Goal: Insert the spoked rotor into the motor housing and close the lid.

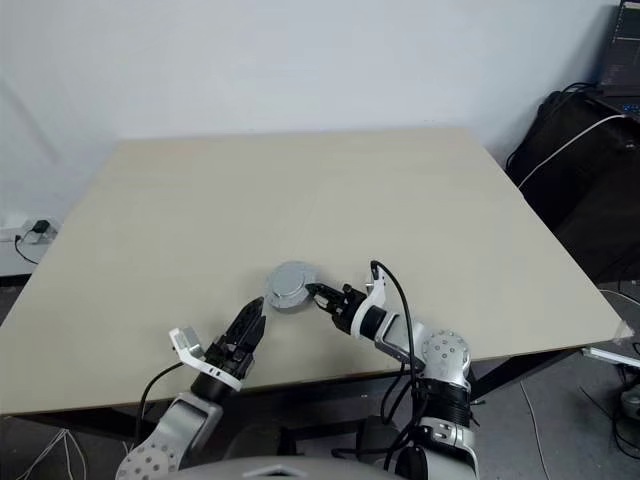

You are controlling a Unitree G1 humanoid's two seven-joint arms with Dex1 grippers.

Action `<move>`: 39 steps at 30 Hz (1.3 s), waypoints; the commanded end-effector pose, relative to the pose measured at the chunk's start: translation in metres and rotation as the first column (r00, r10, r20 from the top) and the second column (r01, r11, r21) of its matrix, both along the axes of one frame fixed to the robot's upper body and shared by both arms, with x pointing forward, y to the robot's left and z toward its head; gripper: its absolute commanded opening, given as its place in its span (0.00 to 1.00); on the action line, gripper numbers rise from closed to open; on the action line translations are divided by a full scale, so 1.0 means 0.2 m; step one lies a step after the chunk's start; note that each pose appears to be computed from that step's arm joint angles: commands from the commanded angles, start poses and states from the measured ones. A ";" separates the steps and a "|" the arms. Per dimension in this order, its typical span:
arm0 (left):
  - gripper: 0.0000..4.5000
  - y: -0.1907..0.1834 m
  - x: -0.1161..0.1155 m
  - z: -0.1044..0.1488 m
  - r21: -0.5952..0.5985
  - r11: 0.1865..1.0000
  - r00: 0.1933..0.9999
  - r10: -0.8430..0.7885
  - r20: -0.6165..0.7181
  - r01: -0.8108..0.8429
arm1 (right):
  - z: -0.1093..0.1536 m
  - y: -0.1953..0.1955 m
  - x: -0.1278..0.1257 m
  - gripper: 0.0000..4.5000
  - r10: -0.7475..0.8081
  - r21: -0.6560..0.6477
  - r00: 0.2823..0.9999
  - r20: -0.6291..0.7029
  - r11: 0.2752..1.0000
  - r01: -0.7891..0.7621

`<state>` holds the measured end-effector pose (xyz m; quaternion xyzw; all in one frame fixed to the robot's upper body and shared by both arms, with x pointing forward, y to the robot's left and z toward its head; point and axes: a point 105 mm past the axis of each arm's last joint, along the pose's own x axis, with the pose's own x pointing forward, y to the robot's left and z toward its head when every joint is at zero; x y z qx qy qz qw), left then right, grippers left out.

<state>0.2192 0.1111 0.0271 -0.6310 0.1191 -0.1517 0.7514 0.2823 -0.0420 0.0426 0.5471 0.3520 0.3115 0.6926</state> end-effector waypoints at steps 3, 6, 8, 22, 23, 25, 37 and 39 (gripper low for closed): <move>1.00 -0.12 0.03 0.08 -0.126 0.992 0.999 -0.021 0.049 0.027 | 0.15 0.15 -0.06 0.26 0.099 0.124 0.991 0.086 0.986 -0.109; 1.00 -0.13 0.03 0.08 -0.132 0.991 0.999 -0.022 0.049 0.028 | 0.15 0.17 -0.10 0.26 0.145 0.120 0.986 0.085 0.981 -0.154; 1.00 -0.13 0.03 0.09 -0.135 0.991 0.998 -0.019 0.051 0.026 | 0.15 0.17 -0.12 0.26 0.177 0.116 0.981 0.083 0.976 -0.186; 0.57 -0.12 0.04 0.11 -0.157 0.988 0.998 0.023 0.056 -0.014 | 0.14 0.16 -0.14 0.26 0.192 0.097 0.979 0.071 0.975 -0.199; 0.53 -0.12 0.04 0.11 -0.157 0.987 0.998 0.025 0.055 -0.016 | 0.14 0.16 -0.14 0.26 0.197 0.092 0.978 0.071 0.975 -0.203; 0.52 -0.11 0.04 0.11 -0.157 0.987 0.998 0.029 0.055 -0.020 | 0.13 0.16 -0.15 0.26 0.216 0.062 0.973 0.083 0.973 -0.222; 0.49 -0.08 0.07 0.14 -0.120 0.990 0.996 0.079 0.045 -0.074 | 0.14 0.13 -0.15 0.56 0.225 -0.025 0.960 0.165 0.974 -0.224; 0.48 -0.07 0.08 0.15 -0.120 0.988 0.994 0.099 0.042 -0.093 | 0.13 0.11 -0.16 0.71 0.225 -0.039 0.960 0.164 0.974 -0.222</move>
